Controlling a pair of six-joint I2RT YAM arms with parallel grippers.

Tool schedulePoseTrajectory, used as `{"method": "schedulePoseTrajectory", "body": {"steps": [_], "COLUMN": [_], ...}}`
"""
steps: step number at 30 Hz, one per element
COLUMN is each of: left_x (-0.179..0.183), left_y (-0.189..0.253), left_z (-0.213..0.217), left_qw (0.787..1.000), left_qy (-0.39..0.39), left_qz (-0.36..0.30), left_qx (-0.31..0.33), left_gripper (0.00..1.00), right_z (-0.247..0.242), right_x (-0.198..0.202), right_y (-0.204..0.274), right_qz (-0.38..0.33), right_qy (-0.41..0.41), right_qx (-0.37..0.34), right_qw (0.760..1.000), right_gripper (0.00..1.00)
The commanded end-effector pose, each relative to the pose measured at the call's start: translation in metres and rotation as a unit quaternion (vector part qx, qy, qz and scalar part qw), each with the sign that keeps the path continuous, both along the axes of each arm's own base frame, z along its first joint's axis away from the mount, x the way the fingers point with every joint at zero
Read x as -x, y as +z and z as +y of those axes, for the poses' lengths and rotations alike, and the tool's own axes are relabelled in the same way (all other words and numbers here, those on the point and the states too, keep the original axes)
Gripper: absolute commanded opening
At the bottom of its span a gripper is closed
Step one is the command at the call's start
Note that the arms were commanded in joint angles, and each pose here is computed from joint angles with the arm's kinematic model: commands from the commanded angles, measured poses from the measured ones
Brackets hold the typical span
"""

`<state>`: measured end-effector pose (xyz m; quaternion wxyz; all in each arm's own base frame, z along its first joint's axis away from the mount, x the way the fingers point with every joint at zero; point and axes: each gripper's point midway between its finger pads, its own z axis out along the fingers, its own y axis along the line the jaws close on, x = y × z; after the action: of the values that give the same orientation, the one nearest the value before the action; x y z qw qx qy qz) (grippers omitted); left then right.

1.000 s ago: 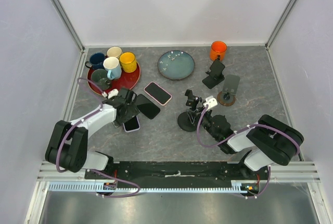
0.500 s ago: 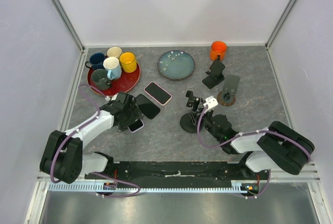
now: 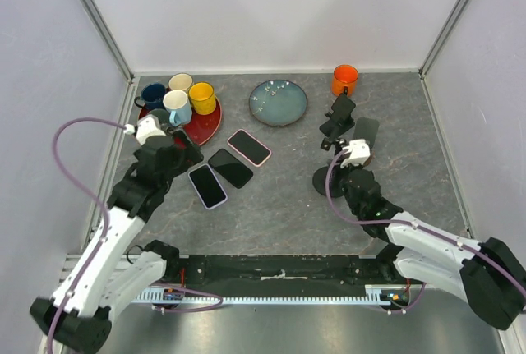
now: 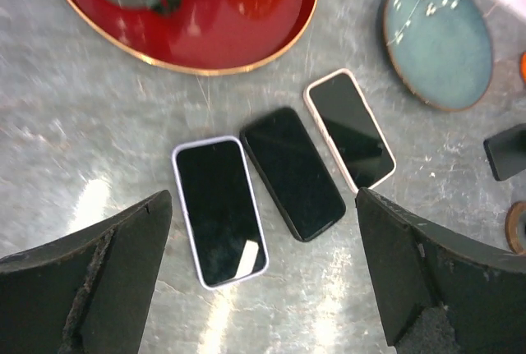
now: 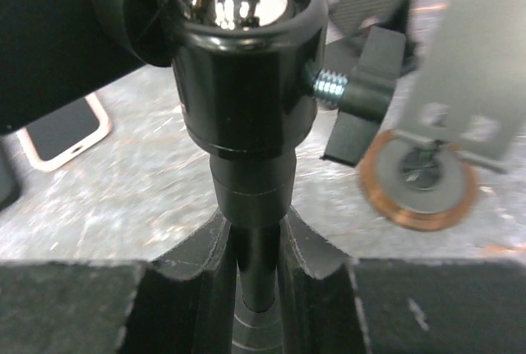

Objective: Remove the phone from the phone stand

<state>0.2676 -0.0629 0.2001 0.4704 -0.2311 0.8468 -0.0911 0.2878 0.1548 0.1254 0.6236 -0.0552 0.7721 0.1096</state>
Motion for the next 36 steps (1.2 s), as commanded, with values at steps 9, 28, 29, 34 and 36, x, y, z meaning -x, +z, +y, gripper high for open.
{"method": "schedulePoseTrajectory", "body": {"steps": [9,28,29,34,36], "left_x": [0.028,0.054,0.054,0.054,0.054], "left_y": [0.069,0.091,0.09,0.089,0.089], "left_z": [0.02,0.033,0.034,0.039,0.041], "left_qw": [0.962,0.944,0.944,0.945,0.946], "left_qy": [-0.092,-0.071,-0.07,-0.056,-0.052], "left_qz": [-0.232,-0.309,-0.307,-0.304,-0.303], "left_qx": [-0.114,-0.098,-0.098,-0.104,-0.107], "left_gripper": [1.0,1.0,1.0,1.0,1.0], "right_z": [-0.076,-0.236,-0.242,-0.27,-0.271], "right_x": [-0.018,-0.06,-0.061,-0.099,-0.119], "right_y": [0.083,0.085,0.085,0.083,0.08], "right_qz": [-0.014,-0.111,-0.118,-0.121,-0.12], "right_qy": [-0.164,-0.437,-0.441,-0.448,-0.424], "right_qx": [-0.007,-0.13,-0.12,-0.084,-0.074], "right_qw": [0.986,0.883,0.882,0.882,0.895], "right_gripper": [0.0,0.0,0.0,0.0,0.0]}}
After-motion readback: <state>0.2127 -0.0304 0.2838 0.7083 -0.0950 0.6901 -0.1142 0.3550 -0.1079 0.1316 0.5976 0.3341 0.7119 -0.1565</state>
